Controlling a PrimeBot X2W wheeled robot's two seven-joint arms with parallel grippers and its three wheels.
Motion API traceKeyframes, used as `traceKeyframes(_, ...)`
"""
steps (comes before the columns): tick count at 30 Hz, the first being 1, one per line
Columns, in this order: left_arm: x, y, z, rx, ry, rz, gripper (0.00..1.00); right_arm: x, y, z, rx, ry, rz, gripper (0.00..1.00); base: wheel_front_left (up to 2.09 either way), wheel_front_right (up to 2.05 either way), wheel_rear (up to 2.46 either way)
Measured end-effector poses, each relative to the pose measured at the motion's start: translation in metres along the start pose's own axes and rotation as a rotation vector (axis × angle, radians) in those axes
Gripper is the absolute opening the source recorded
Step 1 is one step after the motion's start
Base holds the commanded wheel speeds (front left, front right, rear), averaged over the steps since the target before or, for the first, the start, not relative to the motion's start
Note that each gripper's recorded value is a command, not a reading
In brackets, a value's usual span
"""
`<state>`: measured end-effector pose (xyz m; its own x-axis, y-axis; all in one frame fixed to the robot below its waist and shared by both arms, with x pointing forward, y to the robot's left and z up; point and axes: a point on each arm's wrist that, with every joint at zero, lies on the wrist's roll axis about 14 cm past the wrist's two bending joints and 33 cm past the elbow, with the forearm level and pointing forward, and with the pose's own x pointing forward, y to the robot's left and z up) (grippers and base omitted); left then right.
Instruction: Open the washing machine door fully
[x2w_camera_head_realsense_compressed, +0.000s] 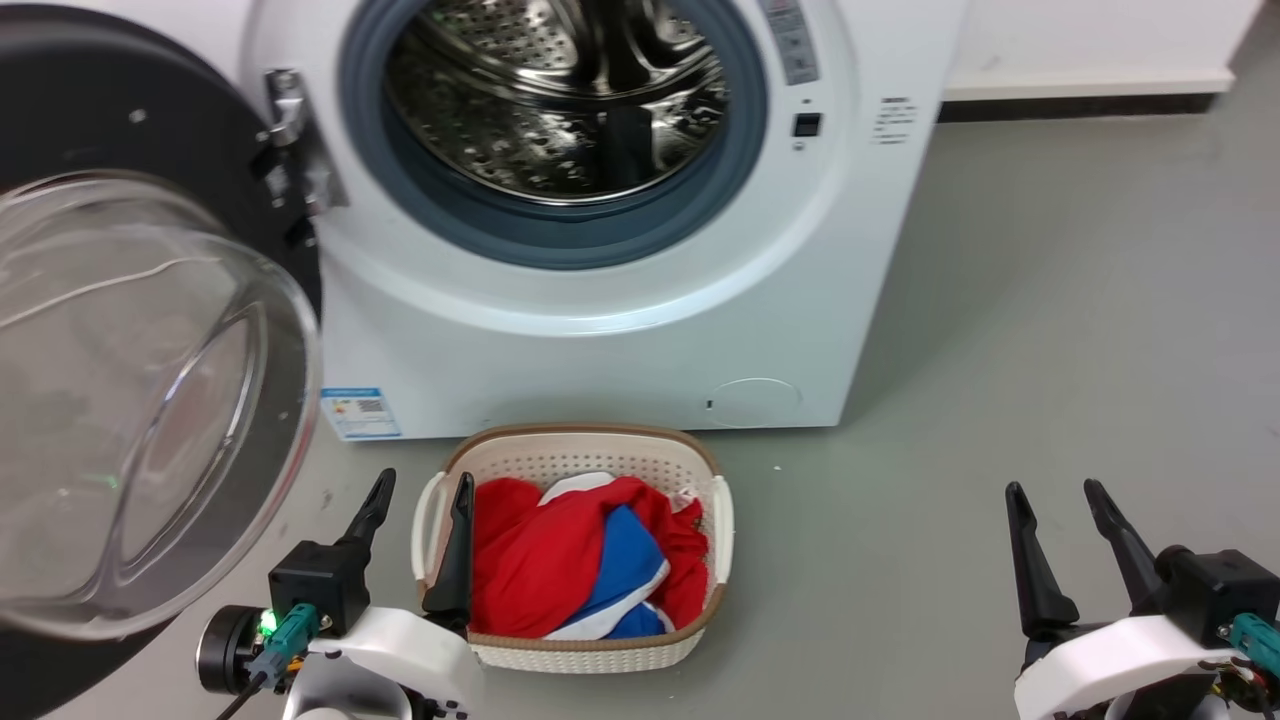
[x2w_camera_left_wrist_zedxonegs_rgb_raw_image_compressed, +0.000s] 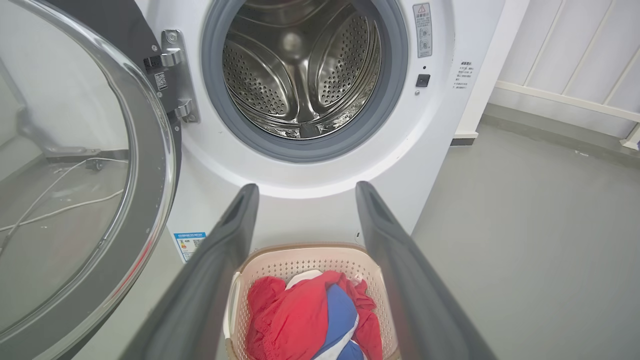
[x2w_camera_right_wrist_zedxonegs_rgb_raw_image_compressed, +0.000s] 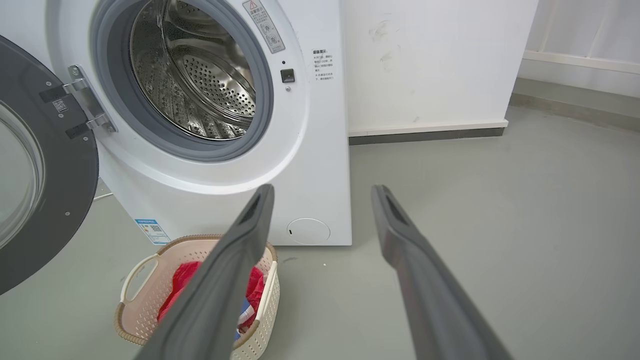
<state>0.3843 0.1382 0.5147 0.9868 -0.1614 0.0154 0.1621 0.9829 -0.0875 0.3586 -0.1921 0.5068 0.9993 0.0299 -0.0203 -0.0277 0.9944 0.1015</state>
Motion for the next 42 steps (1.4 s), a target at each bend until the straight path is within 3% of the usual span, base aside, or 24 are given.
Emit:
traceKeyframes(6,0.005,-0.01,-0.004,0.001,0.009,-0.022,1.0,-0.011,-0.011,0.004,-0.009,-0.007,-0.036,1.0,0.0,0.0,0.0)
traceKeyframes(24,-0.006,0.008,-0.008,0.004,0.012,0.057,1.0,-0.008,0.005,0.011,-0.027,-0.026,0.013,1.0,0.0,0.0,0.0)
traceKeyframes(39,-0.005,0.007,-0.006,0.011,-0.002,0.047,1.0,-0.009,0.002,0.01,-0.033,-0.027,0.003,1.0,0.0,0.0,0.0)
traceKeyframes(40,-0.005,0.007,-0.006,0.01,-0.001,0.049,0.0,-0.009,0.001,0.009,-0.032,-0.021,0.002,0.0,0.0,0.0,0.0)
traceKeyframes(42,-0.009,0.006,-0.016,0.004,0.027,0.052,0.0,-0.011,0.001,0.0,-0.028,0.006,0.0,0.0,0.0,0.0,0.0)
